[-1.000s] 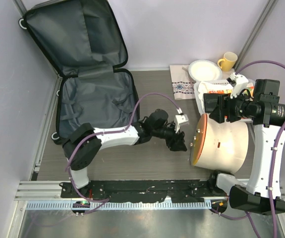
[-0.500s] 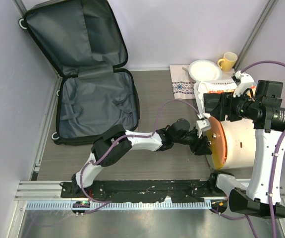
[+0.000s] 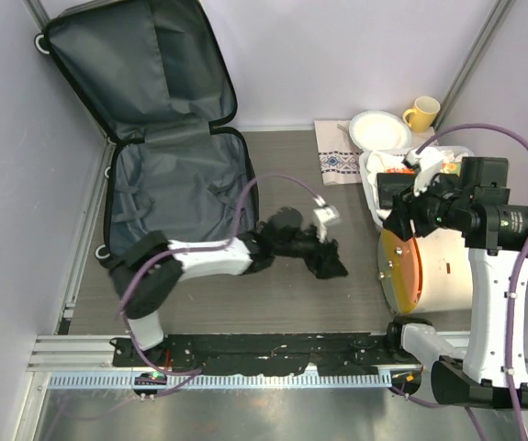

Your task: Open, take out, and arrange the luggage

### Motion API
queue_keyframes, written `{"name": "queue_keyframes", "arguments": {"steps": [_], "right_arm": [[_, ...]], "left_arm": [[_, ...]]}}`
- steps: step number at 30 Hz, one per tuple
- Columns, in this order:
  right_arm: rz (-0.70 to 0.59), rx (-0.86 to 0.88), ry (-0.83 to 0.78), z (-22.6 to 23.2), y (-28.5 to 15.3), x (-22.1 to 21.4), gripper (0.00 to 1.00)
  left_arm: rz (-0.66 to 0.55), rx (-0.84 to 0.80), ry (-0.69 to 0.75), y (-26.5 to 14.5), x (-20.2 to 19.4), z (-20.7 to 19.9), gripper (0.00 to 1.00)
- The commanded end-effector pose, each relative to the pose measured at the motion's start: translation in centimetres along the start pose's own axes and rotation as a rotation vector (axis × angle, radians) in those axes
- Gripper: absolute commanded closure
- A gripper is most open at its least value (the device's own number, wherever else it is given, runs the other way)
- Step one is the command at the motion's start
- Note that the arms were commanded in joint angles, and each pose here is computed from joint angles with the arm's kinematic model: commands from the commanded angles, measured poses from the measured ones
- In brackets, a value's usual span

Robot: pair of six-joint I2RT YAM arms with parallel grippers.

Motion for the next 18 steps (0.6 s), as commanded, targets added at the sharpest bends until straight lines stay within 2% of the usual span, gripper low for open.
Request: {"name": "queue_keyframes", "arguments": {"steps": [1, 4, 7, 11, 13, 18], "right_arm": [[0.157, 0.186, -0.046, 2.9, 1.1, -3.1, 0.45], [0.162, 0.238, -0.092, 3.8, 3.3, -2.6, 0.45], [0.238, 0.298, -0.168, 5.1, 6.1, -2.6, 0.46], [0.357, 0.336, -0.341, 7.2, 9.1, -2.8, 0.48], [0.436, 0.313, -0.404, 7.0, 9.8, -3.5, 0.50], [0.695, 0.331, -0.592, 6.5, 10.8, -7.4, 0.53]], "left_arm": [[-0.053, 0.100, -0.033, -7.6, 2.2, 1.4, 0.34], [-0.061, 0.201, -0.036, -11.0, 2.2, 3.0, 0.34], [-0.080, 0.287, -0.065, -13.5, 2.2, 4.5, 0.33], [-0.148, 0.403, -0.235, -17.1, 2.3, 7.8, 0.32], [-0.199, 0.425, -0.321, -18.5, 2.5, 8.6, 0.32], [-0.266, 0.502, -0.350, -22.0, 3.9, 10.7, 0.32]]}}
Point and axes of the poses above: each gripper's point midway between its finger pads, its own y axis out along the fingers, its own z axis along the line the jaws close on, x = y × z, the point moved 6 cm from there along -y, back along the fingers, and after that the axes turned 14 degrees about -y, right-handed, at the moved point
